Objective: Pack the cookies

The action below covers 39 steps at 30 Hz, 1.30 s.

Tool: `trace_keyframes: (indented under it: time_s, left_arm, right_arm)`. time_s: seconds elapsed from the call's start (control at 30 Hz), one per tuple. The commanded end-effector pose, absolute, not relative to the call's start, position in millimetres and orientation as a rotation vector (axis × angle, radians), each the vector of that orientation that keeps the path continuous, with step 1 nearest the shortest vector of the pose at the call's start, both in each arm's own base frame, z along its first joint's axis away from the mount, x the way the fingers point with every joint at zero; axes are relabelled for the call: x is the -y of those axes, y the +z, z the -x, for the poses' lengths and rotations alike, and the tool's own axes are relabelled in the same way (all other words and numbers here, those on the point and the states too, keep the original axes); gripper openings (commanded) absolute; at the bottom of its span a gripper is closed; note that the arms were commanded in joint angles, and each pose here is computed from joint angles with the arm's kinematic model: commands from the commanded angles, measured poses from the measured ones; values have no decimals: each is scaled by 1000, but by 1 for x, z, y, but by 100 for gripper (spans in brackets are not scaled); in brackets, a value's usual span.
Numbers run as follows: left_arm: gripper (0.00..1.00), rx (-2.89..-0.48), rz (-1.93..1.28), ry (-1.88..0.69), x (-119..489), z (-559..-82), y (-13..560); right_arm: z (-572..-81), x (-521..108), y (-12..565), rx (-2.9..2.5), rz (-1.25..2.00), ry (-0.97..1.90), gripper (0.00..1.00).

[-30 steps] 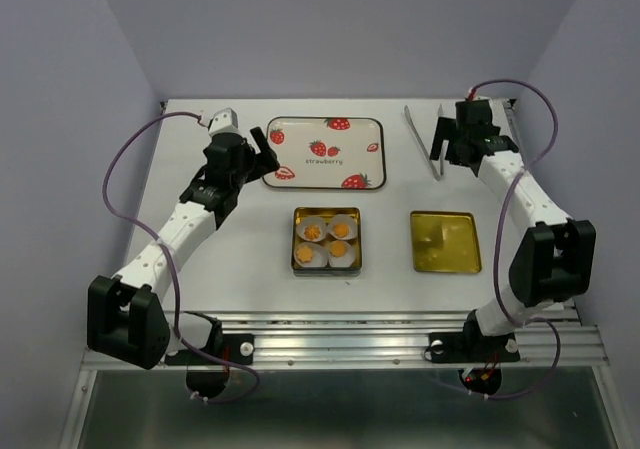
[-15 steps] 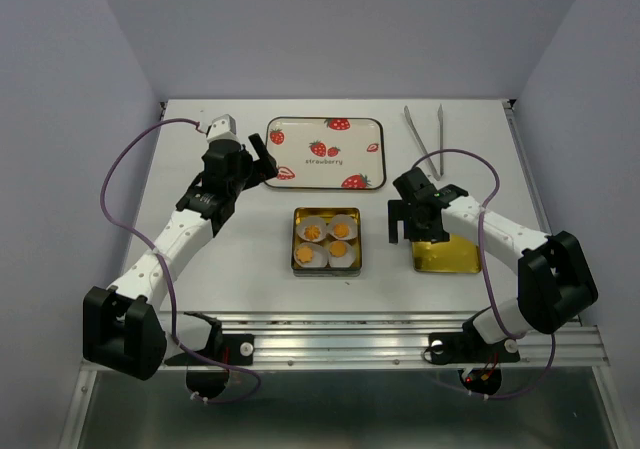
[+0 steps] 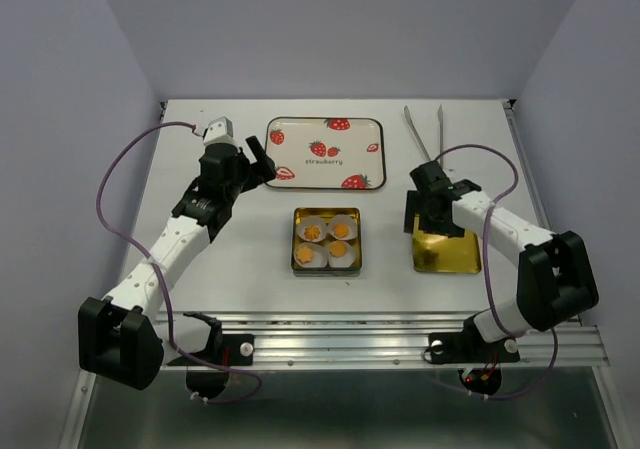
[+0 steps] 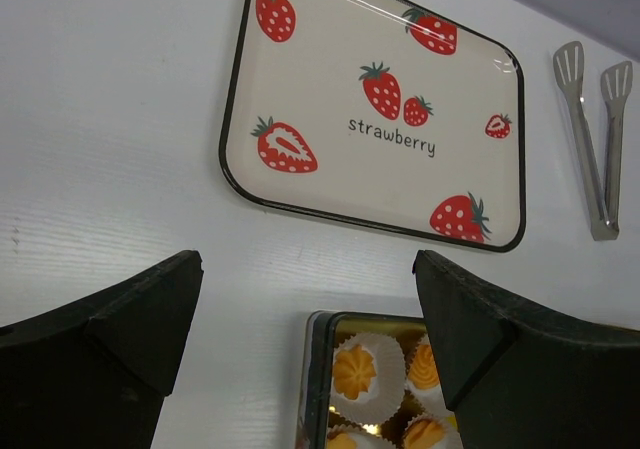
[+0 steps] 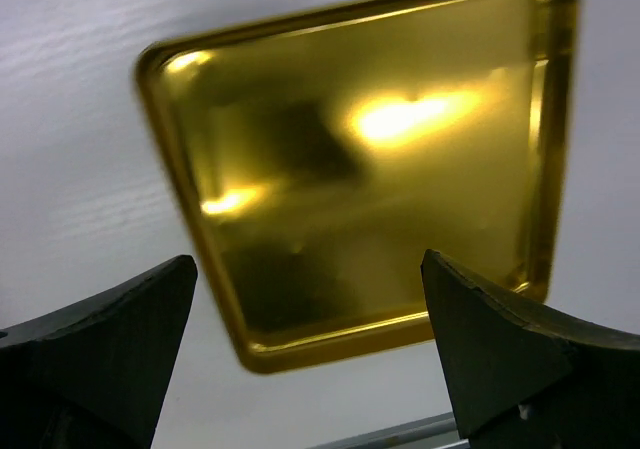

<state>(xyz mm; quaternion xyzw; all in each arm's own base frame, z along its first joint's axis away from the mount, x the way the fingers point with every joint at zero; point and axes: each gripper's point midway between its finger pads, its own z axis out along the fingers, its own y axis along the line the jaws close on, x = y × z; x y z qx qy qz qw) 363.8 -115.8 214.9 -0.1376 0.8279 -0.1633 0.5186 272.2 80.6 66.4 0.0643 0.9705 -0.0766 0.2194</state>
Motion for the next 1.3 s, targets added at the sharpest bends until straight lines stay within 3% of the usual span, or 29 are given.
trace_keyframes:
  time_s: [0.0, 0.1, 0.43, 0.67, 1.0, 1.27]
  left_arm:
    - [99, -1957, 326, -414, 117, -361, 221]
    - [99, -1958, 322, -420, 119, -362, 221]
    - [99, -1946, 249, -444, 131, -377, 218]
    - [99, -1930, 202, -433, 134, -388, 221]
    - [99, -1948, 181, -441, 140, -395, 215]
    - [99, -1936, 172, -444, 140, -392, 218]
  right_arm:
    - [-293, -7, 80, -2574, -462, -353, 100]
    - [-292, 34, 78, -2529, -648, -402, 100]
    - [-286, 72, 45, -2602, -848, -369, 100]
    - [-283, 54, 23, -2686, -841, -142, 93]
    - [-278, 42, 7, -2750, -839, -68, 33]
    - [-277, 31, 11, -2762, -771, 31, 11]
